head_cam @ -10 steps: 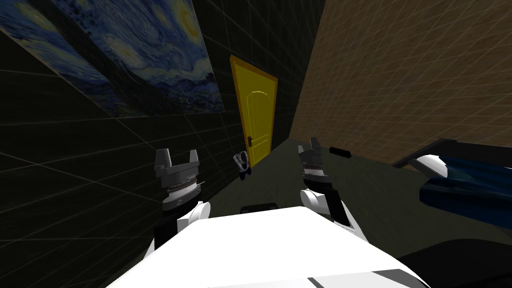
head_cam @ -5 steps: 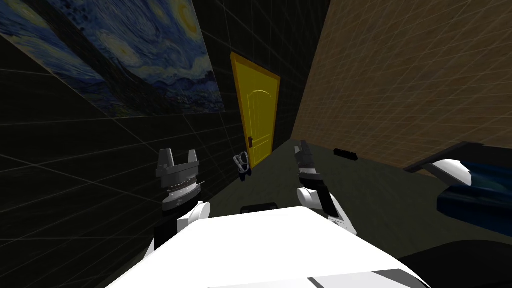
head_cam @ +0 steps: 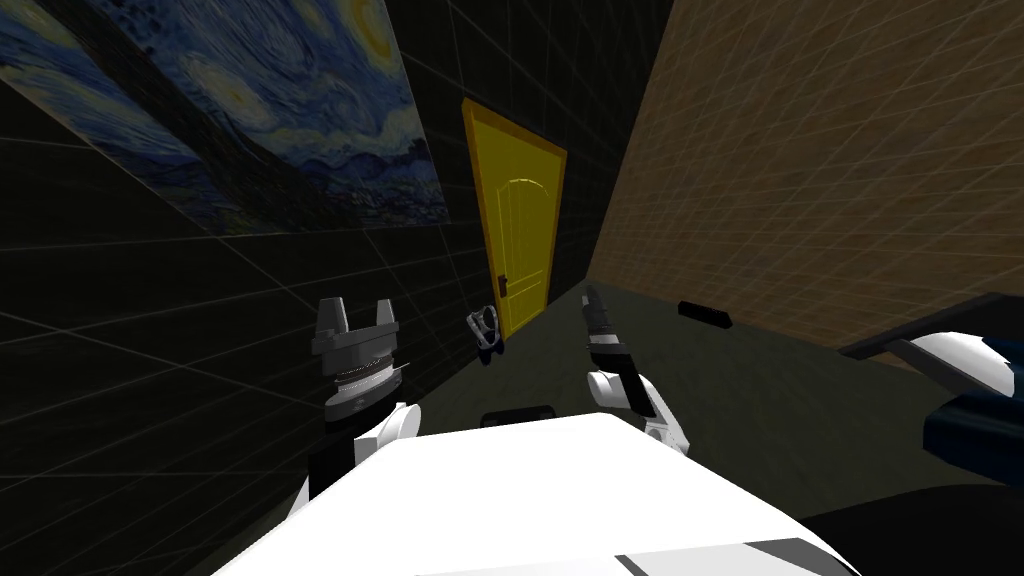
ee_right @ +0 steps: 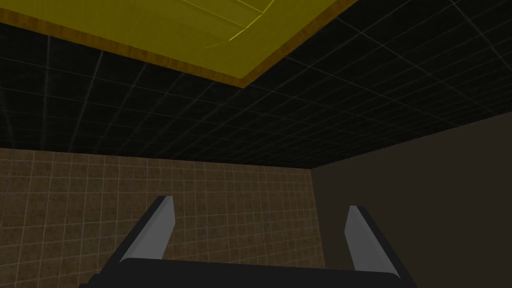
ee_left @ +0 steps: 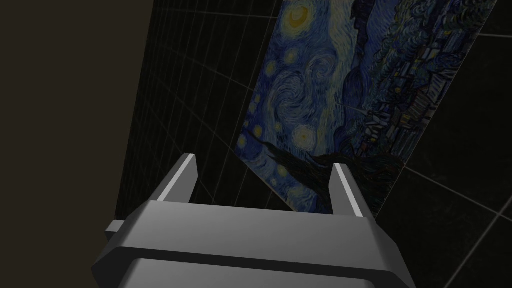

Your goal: Pull the door open

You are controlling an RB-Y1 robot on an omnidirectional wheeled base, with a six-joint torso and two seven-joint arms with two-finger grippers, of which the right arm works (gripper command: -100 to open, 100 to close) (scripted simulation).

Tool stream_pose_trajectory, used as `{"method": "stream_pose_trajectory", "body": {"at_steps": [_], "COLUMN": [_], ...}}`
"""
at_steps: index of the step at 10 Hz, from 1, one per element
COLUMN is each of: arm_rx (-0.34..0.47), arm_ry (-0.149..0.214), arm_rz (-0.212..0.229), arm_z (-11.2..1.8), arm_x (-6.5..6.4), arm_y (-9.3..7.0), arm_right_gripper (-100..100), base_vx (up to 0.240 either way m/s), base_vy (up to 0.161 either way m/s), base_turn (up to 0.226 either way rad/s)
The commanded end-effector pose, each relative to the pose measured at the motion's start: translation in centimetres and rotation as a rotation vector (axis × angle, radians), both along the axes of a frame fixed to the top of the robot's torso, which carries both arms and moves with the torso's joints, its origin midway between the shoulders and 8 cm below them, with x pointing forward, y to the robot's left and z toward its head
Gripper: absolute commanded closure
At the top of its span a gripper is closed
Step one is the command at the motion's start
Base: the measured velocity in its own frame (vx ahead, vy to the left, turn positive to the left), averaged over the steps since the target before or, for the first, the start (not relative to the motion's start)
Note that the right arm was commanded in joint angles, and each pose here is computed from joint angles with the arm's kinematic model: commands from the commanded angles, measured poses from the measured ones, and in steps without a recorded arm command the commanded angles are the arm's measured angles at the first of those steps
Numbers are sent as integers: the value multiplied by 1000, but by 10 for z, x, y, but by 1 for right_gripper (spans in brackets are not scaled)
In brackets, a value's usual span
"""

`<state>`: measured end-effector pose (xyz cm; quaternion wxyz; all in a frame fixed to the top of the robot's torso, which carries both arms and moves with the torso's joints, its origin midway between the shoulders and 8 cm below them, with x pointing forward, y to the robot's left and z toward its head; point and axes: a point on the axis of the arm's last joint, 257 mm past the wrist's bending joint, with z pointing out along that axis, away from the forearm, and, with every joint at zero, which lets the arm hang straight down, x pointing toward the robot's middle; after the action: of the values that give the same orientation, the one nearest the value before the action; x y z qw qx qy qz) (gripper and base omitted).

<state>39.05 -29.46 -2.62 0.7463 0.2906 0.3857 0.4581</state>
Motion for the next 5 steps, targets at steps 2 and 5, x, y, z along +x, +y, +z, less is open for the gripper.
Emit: {"method": "stream_pose_trajectory", "body": {"at_steps": [2, 5], "arm_rx": [-67, -147], "arm_ry": [36, 79], "arm_rz": [-15, -31], "arm_z": [-18, -38], "arm_x": [14, 31], "arm_y": [7, 15], "arm_right_gripper": [-100, -100], "base_vx": [81, 82], "base_vy": [-39, -36], "base_turn": [61, 65]}}
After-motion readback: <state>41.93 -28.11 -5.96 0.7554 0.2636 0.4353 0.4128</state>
